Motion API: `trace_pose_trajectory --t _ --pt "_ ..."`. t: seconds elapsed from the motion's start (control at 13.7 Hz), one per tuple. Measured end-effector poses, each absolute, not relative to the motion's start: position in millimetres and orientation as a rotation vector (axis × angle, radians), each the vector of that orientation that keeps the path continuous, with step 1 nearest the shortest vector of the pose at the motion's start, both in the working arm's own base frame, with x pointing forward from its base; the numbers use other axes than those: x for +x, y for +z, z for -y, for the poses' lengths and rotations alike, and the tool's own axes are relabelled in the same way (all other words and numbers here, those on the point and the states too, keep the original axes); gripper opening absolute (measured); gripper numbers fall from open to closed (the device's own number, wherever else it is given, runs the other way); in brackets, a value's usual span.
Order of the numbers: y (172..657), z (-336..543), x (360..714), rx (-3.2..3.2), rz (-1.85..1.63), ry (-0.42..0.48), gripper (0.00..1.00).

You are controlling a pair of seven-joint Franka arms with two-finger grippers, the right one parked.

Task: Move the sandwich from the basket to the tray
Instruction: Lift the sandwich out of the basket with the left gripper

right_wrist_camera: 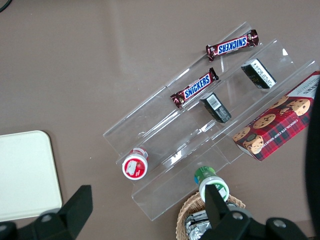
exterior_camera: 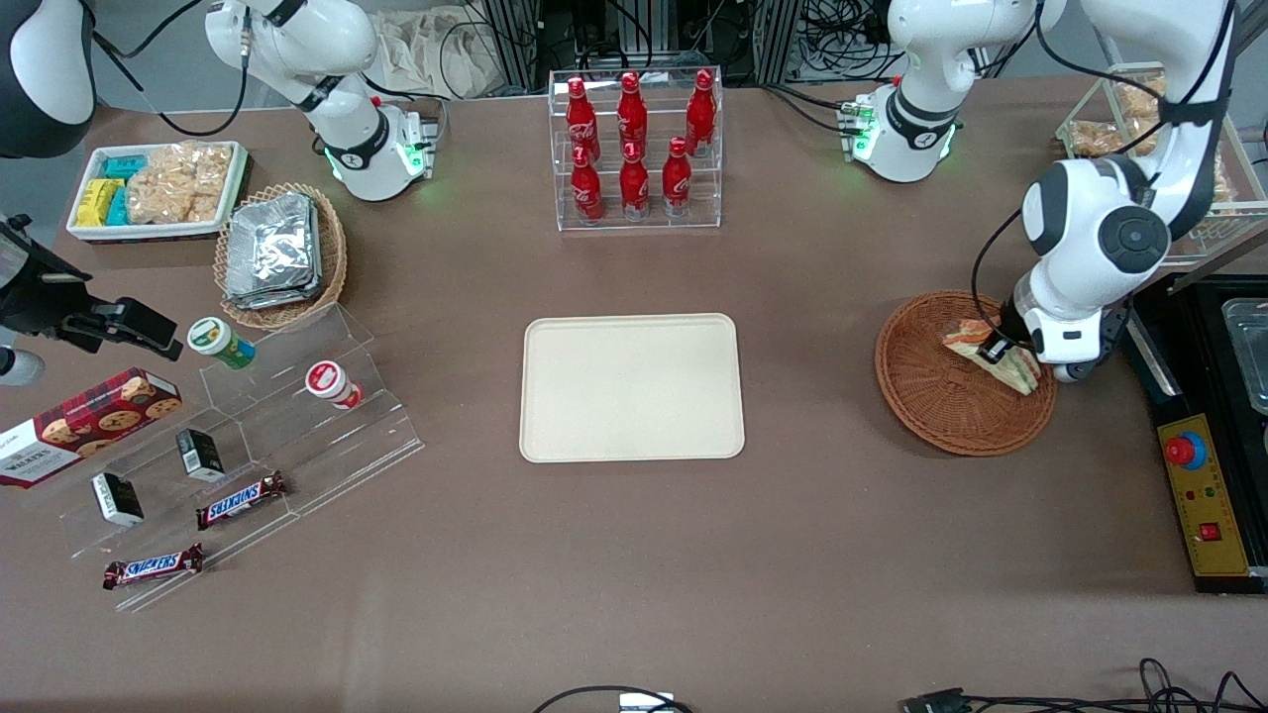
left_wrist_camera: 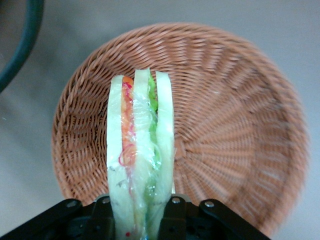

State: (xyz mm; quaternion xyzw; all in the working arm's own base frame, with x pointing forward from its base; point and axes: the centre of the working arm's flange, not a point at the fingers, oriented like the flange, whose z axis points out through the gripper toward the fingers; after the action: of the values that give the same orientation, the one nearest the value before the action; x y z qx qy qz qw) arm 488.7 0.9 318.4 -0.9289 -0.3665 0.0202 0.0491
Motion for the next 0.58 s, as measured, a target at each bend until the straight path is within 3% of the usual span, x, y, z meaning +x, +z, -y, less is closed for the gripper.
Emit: trace_pose_trajectory --t 0.22,0.58 --pt "375.4 53.4 505.6 -2.873 0.932 0.058 0.19" --pt "400.3 154.3 499.0 -2.964 0.644 -0.021 0.19"
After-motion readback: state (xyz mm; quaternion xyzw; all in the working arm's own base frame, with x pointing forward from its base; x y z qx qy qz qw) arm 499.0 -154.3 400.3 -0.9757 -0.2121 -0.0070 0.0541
